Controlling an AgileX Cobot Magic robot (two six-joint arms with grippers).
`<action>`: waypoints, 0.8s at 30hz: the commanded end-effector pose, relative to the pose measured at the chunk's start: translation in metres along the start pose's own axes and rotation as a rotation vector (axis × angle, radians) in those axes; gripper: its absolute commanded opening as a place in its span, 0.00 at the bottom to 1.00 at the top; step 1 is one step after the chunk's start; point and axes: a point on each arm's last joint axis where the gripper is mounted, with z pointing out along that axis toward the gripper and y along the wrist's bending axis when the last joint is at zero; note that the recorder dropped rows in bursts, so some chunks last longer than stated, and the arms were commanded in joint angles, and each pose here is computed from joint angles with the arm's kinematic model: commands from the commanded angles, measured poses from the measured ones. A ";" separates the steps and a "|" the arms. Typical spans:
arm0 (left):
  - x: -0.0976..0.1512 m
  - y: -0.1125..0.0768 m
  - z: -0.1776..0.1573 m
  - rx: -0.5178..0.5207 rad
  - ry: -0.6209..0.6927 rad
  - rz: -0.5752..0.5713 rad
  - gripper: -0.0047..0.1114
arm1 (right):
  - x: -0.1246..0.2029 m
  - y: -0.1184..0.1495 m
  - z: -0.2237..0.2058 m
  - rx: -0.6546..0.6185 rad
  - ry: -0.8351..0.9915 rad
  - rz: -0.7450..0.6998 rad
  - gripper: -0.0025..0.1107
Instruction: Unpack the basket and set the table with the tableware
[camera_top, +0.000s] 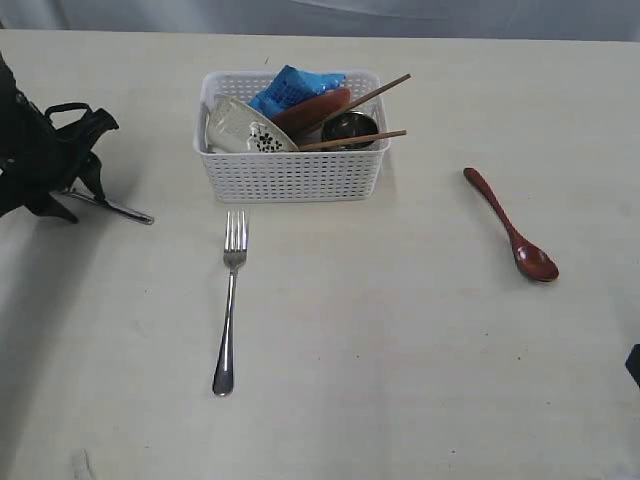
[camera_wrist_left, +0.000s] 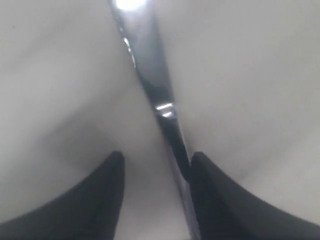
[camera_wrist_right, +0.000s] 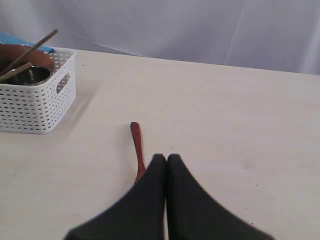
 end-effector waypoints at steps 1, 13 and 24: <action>0.002 0.001 0.009 0.000 0.001 -0.016 0.39 | 0.001 0.000 0.000 0.006 -0.004 0.008 0.02; 0.004 0.002 0.039 -0.056 0.102 0.116 0.17 | 0.001 0.000 0.000 0.006 -0.004 0.008 0.02; 0.020 -0.002 0.053 -0.213 0.310 0.731 0.04 | 0.001 0.000 0.000 0.006 -0.004 0.008 0.02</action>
